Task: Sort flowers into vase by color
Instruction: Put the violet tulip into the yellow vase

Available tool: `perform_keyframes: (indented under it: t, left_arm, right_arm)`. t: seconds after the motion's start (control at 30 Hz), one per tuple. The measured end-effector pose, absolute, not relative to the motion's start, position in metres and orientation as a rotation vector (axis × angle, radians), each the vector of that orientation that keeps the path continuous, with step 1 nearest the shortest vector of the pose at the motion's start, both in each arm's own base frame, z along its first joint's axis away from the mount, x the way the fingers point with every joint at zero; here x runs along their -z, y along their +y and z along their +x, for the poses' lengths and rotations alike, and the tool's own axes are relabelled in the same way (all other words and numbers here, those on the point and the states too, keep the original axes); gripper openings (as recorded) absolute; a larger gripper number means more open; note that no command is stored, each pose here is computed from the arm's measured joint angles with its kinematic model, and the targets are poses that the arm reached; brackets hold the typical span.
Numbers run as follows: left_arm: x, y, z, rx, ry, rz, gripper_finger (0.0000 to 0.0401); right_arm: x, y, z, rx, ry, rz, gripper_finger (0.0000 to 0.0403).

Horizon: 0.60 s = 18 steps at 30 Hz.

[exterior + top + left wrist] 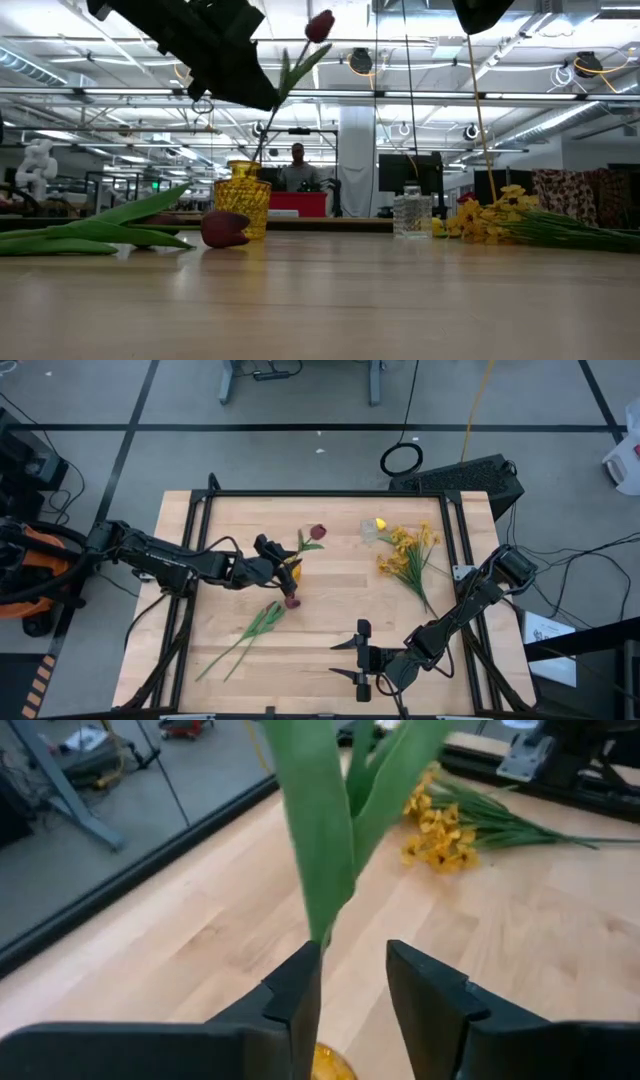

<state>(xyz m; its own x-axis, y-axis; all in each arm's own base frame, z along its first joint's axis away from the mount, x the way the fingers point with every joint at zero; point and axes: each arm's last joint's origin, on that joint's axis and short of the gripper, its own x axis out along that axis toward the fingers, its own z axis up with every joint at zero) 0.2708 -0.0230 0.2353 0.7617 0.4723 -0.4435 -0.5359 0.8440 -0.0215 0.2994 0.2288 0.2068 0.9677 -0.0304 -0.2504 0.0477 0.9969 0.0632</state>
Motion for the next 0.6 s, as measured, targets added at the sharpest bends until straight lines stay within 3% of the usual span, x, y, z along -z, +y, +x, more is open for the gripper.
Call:
perform_keyframes:
  t: [0.33, 0.6]
  left_arm:
    - [-0.227, -0.044, 0.262, -0.504, 0.523, -0.164, 0.0174]
    - [-0.221, -0.076, 0.248, -0.460, 0.572, -0.218, 0.0183]
  right_arm:
    - [-0.206, 0.228, 0.299, 0.043, 0.262, 0.069, 0.0224]
    - [-0.205, 0.228, 0.299, 0.046, 0.268, 0.081, 0.0224]
